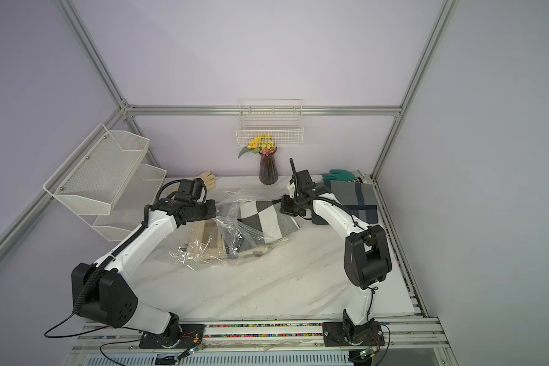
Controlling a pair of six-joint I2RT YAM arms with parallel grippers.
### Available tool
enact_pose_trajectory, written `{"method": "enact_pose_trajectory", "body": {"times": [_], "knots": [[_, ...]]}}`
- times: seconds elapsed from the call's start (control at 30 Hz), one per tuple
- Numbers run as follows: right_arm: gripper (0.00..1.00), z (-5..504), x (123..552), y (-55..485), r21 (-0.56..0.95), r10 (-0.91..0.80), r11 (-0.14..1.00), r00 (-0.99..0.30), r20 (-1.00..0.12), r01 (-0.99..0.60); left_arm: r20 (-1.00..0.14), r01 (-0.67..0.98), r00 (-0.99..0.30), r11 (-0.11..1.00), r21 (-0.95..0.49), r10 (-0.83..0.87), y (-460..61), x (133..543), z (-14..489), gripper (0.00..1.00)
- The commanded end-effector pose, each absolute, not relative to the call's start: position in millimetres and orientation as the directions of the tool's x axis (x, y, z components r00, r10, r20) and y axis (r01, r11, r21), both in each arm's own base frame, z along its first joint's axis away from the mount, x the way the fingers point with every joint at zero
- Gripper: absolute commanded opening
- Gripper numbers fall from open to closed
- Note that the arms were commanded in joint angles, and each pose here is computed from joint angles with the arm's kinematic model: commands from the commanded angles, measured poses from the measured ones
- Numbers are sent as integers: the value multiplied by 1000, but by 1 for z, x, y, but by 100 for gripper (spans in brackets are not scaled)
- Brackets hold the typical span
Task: Take the scarf out of the vacuum bag
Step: Take out the scarf from the vacuum bag.
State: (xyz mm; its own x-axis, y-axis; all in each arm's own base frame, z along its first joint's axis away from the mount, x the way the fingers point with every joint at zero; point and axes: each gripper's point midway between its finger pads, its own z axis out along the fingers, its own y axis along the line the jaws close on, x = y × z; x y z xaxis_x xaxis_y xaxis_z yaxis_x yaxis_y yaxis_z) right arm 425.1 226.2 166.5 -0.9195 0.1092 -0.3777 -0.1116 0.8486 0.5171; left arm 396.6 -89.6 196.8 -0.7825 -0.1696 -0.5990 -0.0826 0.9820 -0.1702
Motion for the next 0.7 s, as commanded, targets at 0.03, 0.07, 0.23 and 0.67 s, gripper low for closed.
{"method": "enact_pose_trajectory", "body": {"times": [0.03, 0.07, 0.23, 0.67], "knots": [[0, 185, 449, 223, 513, 124, 847, -888, -442, -138, -642, -64, -734, 964, -258, -220, -99, 414, 215, 0], [0, 186, 451, 222, 510, 125, 849, -887, -445, -136, -643, -60, -733, 963, -264, -222, -101, 414, 215, 0], [0, 190, 462, 217, 504, 129, 853, -884, -448, -131, -646, -52, -723, 952, -302, -244, -108, 424, 216, 0], [0, 214, 456, 183, 422, 131, 902, -877, -463, -88, -672, -79, -696, 957, -280, -254, -105, 445, 223, 0]]}}
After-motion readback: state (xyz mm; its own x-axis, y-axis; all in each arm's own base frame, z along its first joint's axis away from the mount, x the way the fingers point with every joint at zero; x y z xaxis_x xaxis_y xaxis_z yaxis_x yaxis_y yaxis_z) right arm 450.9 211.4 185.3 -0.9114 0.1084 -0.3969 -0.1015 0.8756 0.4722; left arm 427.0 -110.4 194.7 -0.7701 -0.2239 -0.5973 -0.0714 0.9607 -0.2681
